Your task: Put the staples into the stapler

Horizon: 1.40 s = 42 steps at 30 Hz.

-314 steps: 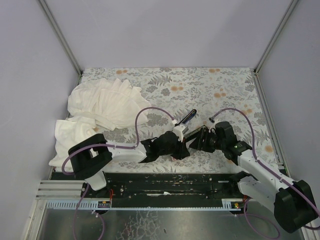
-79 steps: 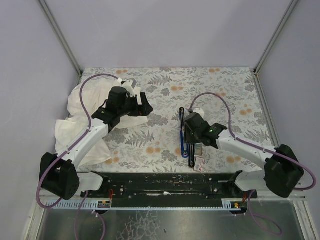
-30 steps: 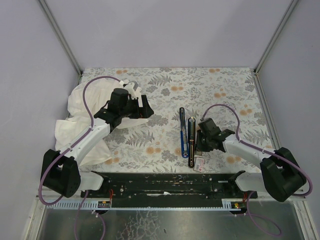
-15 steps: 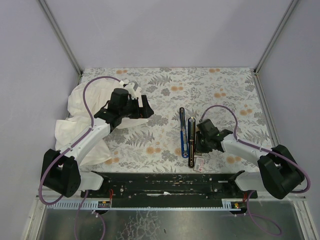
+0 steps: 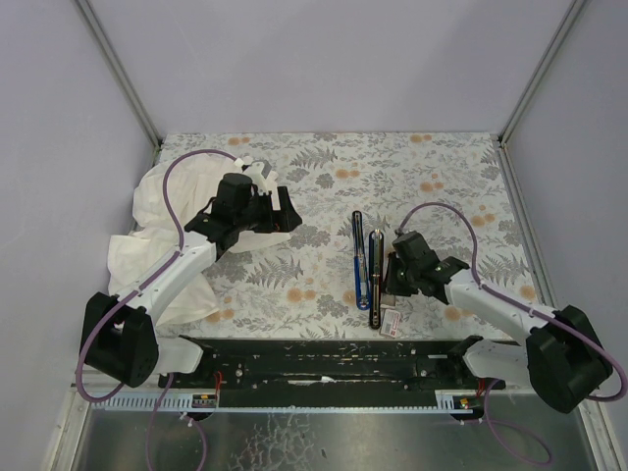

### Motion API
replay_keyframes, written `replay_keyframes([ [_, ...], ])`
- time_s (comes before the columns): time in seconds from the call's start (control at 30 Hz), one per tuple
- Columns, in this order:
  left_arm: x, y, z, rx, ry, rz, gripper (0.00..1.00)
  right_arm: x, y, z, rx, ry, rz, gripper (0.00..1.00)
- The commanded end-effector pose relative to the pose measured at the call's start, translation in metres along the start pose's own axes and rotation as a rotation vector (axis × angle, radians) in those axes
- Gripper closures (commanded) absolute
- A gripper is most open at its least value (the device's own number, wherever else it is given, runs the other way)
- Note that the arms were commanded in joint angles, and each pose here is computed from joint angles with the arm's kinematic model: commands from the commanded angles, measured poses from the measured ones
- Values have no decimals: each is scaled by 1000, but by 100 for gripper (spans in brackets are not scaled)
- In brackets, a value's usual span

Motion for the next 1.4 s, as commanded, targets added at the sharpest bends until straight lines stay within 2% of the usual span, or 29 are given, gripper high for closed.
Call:
replay_keyframes([
  [0.0,-13,4,-1,4,-14,-60,15,-8,13,12,-84,-25,-36,85],
  [0.23,-18,12,-2,-1,-23,-106,15,-10,24,64,-457,-23,-8,85],
  [0.43,-19,14,-3,0,-24,-109,15,11,12,123,-558,131,79,86],
  [0.57,-20,15,-3,-3,-28,-117,15,27,-6,149,-646,139,146,86],
  [0.7,-21,16,-4,-3,-28,-122,15,44,-25,160,-680,148,221,85],
  [0.9,-21,17,-4,-5,-29,-123,15,56,-39,160,-708,133,261,84],
  [1.37,-19,14,-3,-6,-26,-114,15,71,-67,128,-551,142,278,82],
])
Point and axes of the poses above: each gripper's point midway between its finger pads, its own y axis back along the fingers, its own z axis along the line the jaws close on, x = y × z, the point moved 5 cm from there along y, back along the fingers, and after that the axes turned 3 degrees about -y, right-handed, at the moved point
